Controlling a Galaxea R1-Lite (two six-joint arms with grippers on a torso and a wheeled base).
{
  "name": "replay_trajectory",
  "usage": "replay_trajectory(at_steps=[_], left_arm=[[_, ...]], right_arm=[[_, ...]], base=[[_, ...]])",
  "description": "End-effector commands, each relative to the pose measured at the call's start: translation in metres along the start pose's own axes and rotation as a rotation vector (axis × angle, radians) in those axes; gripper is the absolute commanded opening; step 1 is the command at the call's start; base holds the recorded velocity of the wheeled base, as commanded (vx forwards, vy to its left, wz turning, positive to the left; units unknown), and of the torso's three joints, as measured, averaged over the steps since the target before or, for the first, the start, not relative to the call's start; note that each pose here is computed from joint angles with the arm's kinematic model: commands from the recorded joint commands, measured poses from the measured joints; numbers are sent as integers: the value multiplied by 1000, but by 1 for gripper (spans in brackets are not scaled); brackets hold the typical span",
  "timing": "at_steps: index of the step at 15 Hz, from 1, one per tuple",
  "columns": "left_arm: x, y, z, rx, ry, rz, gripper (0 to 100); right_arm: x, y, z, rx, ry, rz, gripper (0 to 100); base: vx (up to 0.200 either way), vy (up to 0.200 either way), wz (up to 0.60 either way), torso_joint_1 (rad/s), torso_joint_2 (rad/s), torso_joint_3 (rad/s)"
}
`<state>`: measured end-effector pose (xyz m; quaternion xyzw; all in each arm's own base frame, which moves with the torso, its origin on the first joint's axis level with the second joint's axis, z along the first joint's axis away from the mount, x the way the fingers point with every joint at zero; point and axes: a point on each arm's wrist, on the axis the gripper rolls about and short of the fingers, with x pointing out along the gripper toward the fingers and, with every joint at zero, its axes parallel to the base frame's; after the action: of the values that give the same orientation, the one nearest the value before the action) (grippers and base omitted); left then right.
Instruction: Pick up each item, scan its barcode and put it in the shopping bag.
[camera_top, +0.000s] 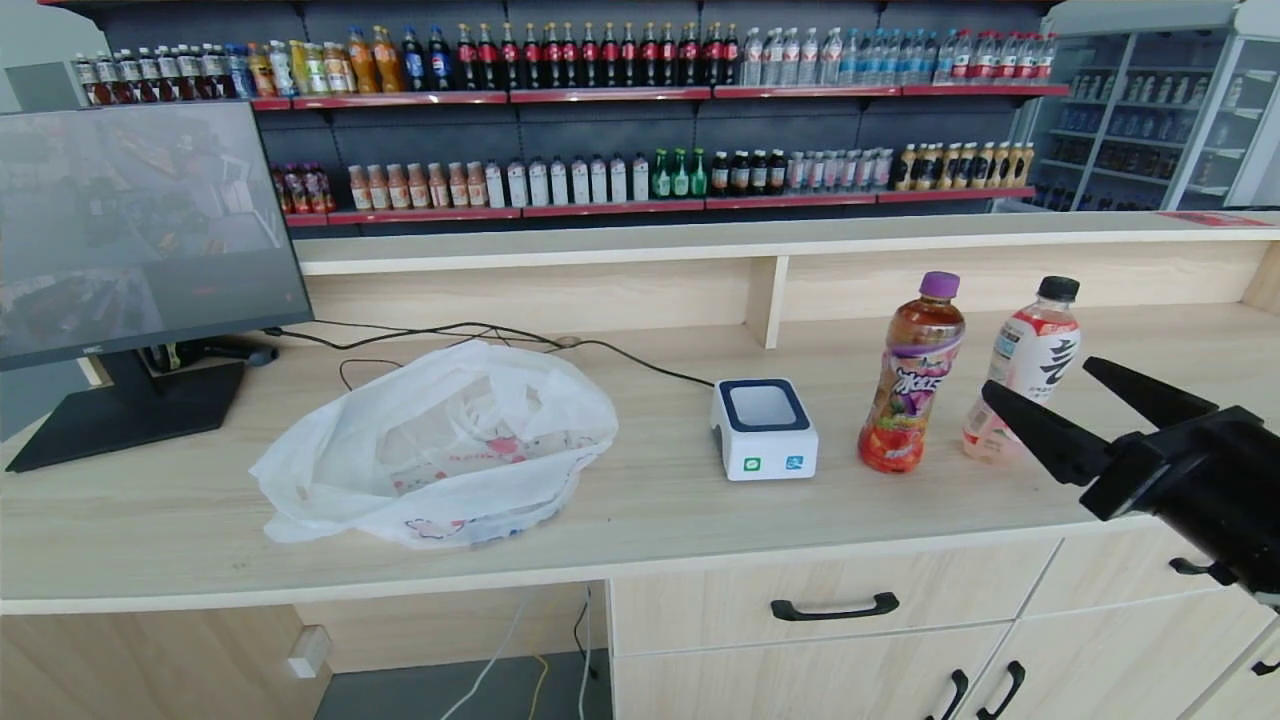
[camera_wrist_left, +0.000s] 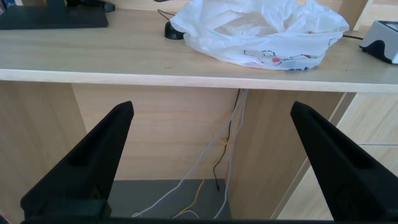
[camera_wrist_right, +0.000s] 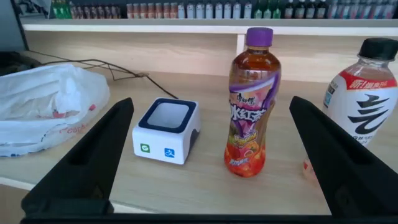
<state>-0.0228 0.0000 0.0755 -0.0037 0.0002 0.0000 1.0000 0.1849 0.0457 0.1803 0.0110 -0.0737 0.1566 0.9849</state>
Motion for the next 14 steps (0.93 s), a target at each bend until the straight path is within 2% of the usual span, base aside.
replay_trajectory(at_steps=[1, 3, 4, 5, 7, 10, 14], left_arm=[[0, 0, 0, 0, 0, 0, 100], [0, 0, 0, 0, 0, 0, 100], [0, 0, 0, 0, 0, 2, 100], [0, 0, 0, 0, 0, 0, 100], [0, 0, 0, 0, 0, 0, 100], [0, 0, 0, 0, 0, 0, 100], [0, 0, 0, 0, 0, 0, 100]], right_arm=[[18, -1, -26, 5, 65, -1, 100], [30, -3, -40, 3, 36, -3, 100], [29, -2, -53, 6, 97, -21, 100], [24, -2, -57, 8, 120, -32, 100], [33, -2, -53, 9, 89, -32, 100], [44, -5, -64, 12, 123, -38, 100], [66, -8, -70, 11, 110, -43, 100]], base=[[0, 0, 0, 0, 0, 0], [0, 0, 0, 0, 0, 0], [0, 0, 0, 0, 0, 0], [0, 0, 0, 0, 0, 0], [0, 0, 0, 0, 0, 0], [0, 0, 0, 0, 0, 0], [0, 0, 0, 0, 0, 0]])
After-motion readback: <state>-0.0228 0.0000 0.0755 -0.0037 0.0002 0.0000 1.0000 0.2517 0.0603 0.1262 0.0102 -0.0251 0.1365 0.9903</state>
